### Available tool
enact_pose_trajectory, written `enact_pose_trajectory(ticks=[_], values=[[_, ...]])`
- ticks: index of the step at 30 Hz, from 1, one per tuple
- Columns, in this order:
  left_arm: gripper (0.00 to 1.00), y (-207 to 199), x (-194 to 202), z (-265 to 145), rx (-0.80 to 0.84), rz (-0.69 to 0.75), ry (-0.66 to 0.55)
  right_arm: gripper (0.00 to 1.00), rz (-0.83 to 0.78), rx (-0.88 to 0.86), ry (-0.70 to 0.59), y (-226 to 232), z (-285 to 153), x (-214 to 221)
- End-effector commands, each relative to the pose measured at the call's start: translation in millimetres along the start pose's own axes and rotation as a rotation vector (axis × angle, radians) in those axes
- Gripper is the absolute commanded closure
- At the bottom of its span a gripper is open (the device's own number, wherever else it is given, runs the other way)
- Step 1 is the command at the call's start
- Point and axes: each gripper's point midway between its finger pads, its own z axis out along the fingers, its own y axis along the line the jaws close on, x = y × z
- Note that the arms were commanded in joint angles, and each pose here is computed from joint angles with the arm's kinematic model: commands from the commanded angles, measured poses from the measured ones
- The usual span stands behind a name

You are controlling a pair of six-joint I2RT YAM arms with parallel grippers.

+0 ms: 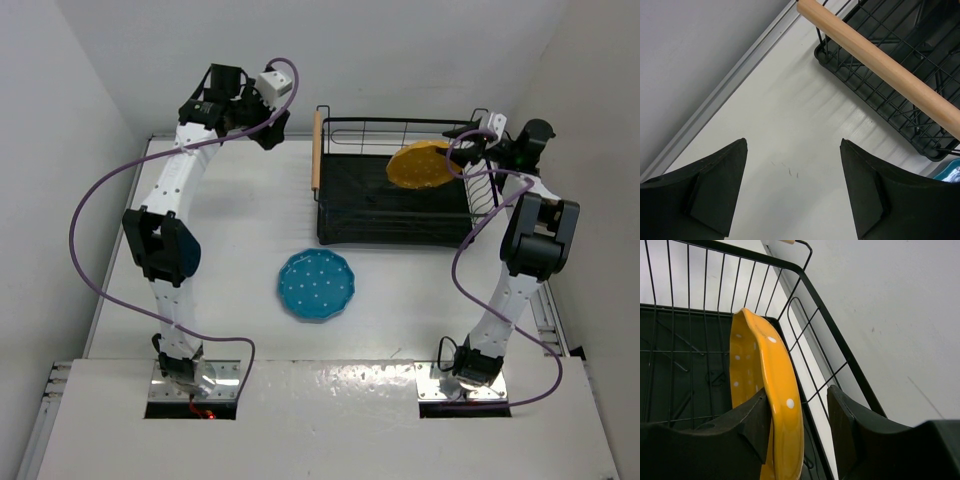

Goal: Load the plates into the dish rack

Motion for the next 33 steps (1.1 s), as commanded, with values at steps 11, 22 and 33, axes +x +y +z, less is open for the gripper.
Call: enact_pose_trajectory(ticks=[11, 22, 33], values=[[0.13, -80.1, -108.4, 24.7, 0.144, 0.187, -0.260, 0.50, 0.025, 0.004, 0.010, 27.1, 6.9, 22.8], [0.16, -191.6, -135.5, 114.9, 0.436, 0.089, -0.484, 0.70, 0.126, 0.095, 0.033, 14.7, 3.0, 38.9], [0.20, -233.1, -140.1, 161.4, 0.458, 0.064, -0.556, 0.71, 0.126, 0.106, 0.048, 33.9, -3.0, 37.8]])
